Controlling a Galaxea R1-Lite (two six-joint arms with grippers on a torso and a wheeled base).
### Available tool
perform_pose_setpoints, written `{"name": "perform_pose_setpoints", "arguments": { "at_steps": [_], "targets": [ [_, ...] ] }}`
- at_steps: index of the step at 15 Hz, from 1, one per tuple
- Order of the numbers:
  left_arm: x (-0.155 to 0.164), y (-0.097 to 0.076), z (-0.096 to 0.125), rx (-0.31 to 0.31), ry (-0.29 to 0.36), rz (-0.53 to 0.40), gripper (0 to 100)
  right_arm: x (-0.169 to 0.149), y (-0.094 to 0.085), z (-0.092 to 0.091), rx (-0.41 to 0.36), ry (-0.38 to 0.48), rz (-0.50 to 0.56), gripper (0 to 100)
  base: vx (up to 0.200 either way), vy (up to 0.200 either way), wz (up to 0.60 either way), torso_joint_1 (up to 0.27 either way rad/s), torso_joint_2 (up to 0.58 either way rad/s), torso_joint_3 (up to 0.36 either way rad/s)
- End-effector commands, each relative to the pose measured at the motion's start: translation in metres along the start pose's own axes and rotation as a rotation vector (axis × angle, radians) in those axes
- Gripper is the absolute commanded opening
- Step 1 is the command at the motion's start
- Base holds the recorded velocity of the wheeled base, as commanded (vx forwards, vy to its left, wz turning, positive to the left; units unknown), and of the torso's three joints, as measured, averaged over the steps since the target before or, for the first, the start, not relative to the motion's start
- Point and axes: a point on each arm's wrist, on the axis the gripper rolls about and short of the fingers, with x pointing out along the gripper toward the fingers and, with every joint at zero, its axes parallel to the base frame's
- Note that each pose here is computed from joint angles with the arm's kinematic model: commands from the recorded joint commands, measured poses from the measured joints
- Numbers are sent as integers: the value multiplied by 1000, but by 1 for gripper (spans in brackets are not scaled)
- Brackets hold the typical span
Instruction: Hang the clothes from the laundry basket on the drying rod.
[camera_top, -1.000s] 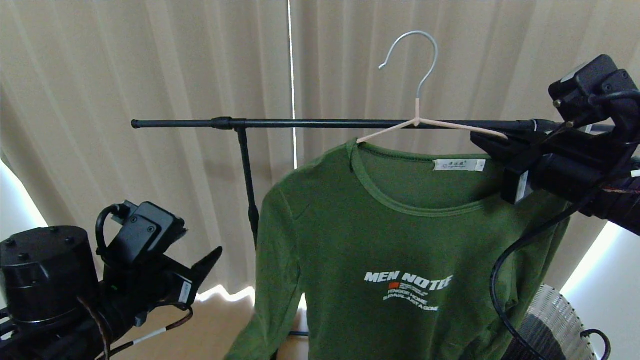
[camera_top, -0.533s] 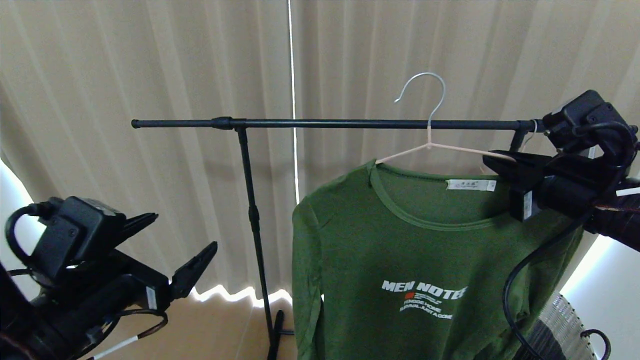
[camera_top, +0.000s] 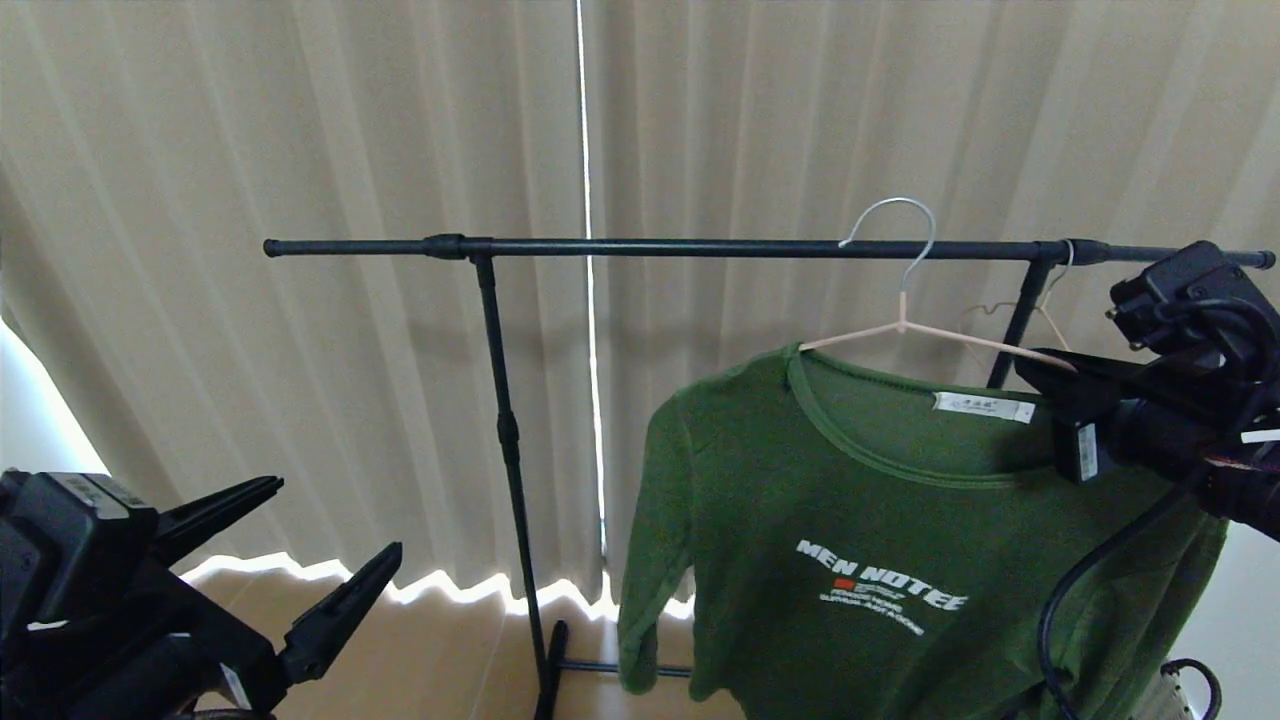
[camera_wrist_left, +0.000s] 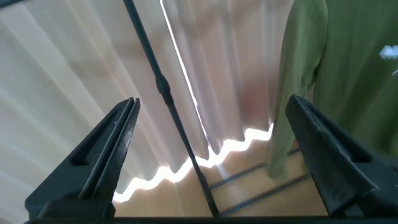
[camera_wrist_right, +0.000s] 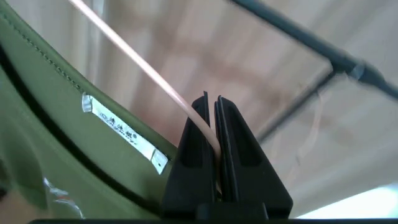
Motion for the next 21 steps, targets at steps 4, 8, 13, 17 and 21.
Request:
{"name": "perform_pose_setpoints", "arguments": {
  "at_steps": [4,8,13,17,21],
  "targets": [
    [0,1,6,-5,-26,7,100,-3,-5,-5,10,14,-28,0,0,0,0,0,0,0],
    [0,2,6,-7,-29,11,100,-2,-5,-5,14,15,-26,0,150,0,0,4,4,2],
    [0,2,5,-3,-24,10,100,-1,-5,-6,34,21,-24,0,200,0,0,-1,0,2],
    [-1,1,2,-1,-14,7,100,-2,-4,-9,35,28,-22,0,200,0,0,5,1,2],
    [-3,1,1,1,-12,7,100,-3,-3,-12,43,36,-22,0,0,0,0,0,0,0]
  ]
}}
